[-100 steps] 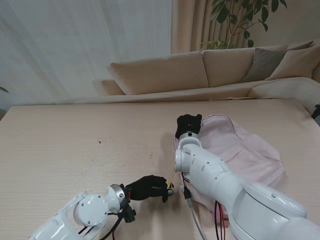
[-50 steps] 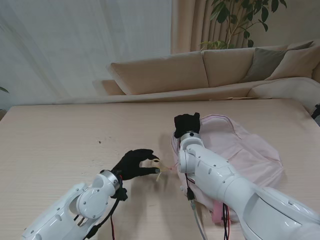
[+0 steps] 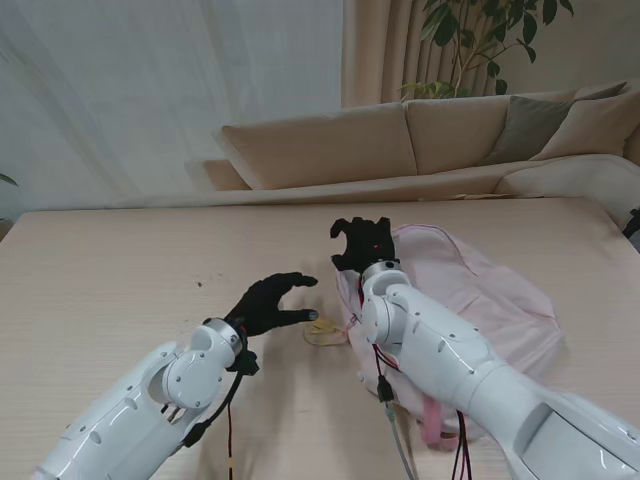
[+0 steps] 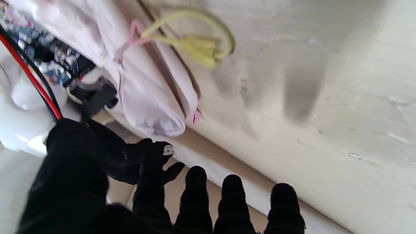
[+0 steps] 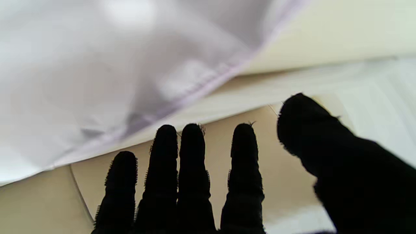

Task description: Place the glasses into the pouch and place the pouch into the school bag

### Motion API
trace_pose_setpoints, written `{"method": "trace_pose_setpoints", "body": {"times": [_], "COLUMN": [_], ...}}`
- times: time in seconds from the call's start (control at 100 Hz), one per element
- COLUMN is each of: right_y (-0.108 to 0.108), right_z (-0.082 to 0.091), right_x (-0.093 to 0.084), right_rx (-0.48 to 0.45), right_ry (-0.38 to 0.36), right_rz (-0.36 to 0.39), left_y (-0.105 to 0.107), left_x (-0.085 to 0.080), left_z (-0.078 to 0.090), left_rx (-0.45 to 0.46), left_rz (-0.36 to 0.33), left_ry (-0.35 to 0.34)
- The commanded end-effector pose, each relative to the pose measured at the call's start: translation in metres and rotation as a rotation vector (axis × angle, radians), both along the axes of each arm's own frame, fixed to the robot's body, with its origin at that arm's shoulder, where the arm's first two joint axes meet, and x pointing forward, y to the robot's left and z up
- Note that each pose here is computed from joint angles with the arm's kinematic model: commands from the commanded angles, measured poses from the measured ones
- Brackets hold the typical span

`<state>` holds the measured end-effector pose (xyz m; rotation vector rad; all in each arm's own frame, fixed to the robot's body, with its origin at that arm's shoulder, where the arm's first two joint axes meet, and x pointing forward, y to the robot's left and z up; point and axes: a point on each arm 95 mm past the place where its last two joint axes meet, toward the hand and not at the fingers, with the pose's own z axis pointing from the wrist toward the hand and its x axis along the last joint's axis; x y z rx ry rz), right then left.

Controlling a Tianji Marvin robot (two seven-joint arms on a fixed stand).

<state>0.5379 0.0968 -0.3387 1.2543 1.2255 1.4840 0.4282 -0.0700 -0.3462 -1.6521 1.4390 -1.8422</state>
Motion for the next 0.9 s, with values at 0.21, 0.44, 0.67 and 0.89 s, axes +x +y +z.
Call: {"method": "trace_pose_setpoints", "body": {"times": [0.21, 0.44, 0.67, 0.89], "right_y": [-0.017, -0.043, -0.06, -0.065], "right_z": [0.028, 0.04, 0.031, 0.02], "right_x": [-0.028, -0.076, -0.119, -0.142], "right_rx": [0.189, 0.406, 0.643, 0.806], "right_ry": [0.007, 0.02, 0.105, 0.184], "right_rz": [0.128, 0.136, 0.16, 0.166], "left_y": [0.008, 0.024, 0.036, 0.034], "left_x": [0.001, -0.01, -0.011, -0.009], "left_z": [0.014, 0.024, 0.02, 0.021], "left_rx": [-0.218, -0.433, -0.45, -0.445], "left_rz": [0.114, 0.194, 0.204, 0.193], "left_ry": [-0.024, 0.01, 0.066, 0.065]}}
